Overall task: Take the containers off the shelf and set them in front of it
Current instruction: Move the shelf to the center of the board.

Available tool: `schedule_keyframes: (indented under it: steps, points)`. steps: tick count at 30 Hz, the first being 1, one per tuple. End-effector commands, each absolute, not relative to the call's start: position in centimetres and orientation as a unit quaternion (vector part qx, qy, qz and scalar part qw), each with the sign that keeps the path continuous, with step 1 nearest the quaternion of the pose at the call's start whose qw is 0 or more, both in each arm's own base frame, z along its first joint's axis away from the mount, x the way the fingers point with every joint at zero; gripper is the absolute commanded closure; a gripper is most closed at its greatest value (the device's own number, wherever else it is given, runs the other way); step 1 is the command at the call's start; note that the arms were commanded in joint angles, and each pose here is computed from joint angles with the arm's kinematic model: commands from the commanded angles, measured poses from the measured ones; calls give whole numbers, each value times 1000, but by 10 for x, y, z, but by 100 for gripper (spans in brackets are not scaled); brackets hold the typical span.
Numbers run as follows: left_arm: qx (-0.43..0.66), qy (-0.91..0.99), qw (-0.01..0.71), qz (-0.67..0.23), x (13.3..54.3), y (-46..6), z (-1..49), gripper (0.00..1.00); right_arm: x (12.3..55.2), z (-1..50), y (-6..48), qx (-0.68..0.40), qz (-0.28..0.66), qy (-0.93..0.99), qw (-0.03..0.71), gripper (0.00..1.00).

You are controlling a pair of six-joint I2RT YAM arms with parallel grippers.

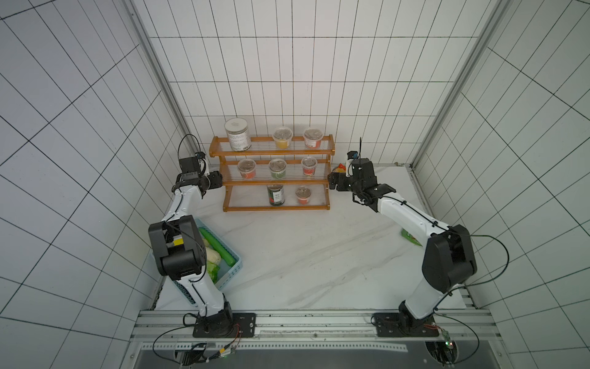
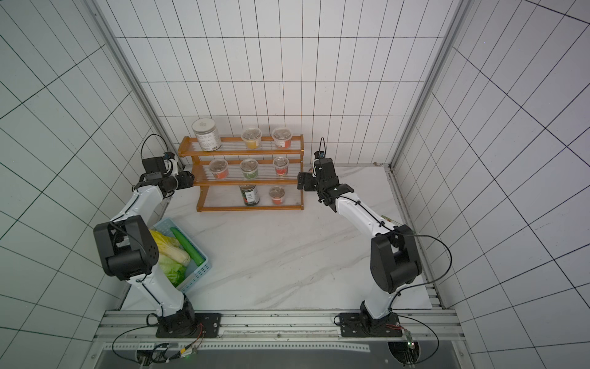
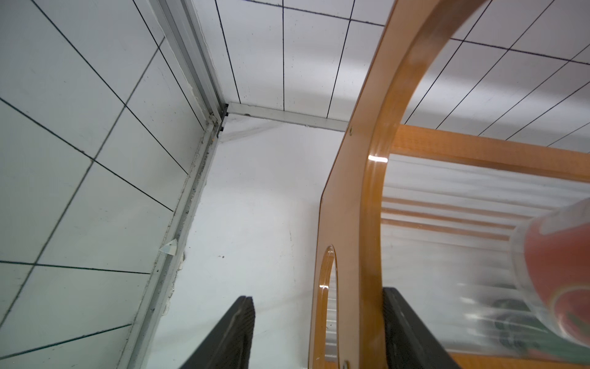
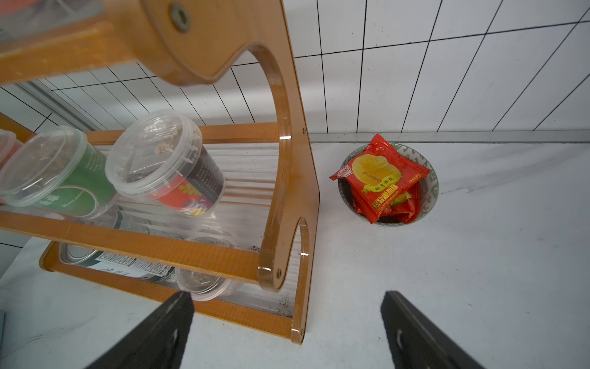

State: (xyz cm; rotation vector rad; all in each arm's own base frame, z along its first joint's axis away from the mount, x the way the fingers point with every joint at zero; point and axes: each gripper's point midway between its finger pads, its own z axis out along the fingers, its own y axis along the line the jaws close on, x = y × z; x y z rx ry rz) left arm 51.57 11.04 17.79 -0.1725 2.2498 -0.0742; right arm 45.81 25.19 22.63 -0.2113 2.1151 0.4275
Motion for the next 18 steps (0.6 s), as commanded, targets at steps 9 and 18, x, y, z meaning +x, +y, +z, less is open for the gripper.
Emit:
schedule_keyframes:
  steps: [9,18]
  points:
    - [-33,904,426,-28,531,97,176,74,487,224,265,-69,157,866,470,8]
    - [-23,904,425,-38,533,94,175,86,502,203,272,-80,135,877,454,23]
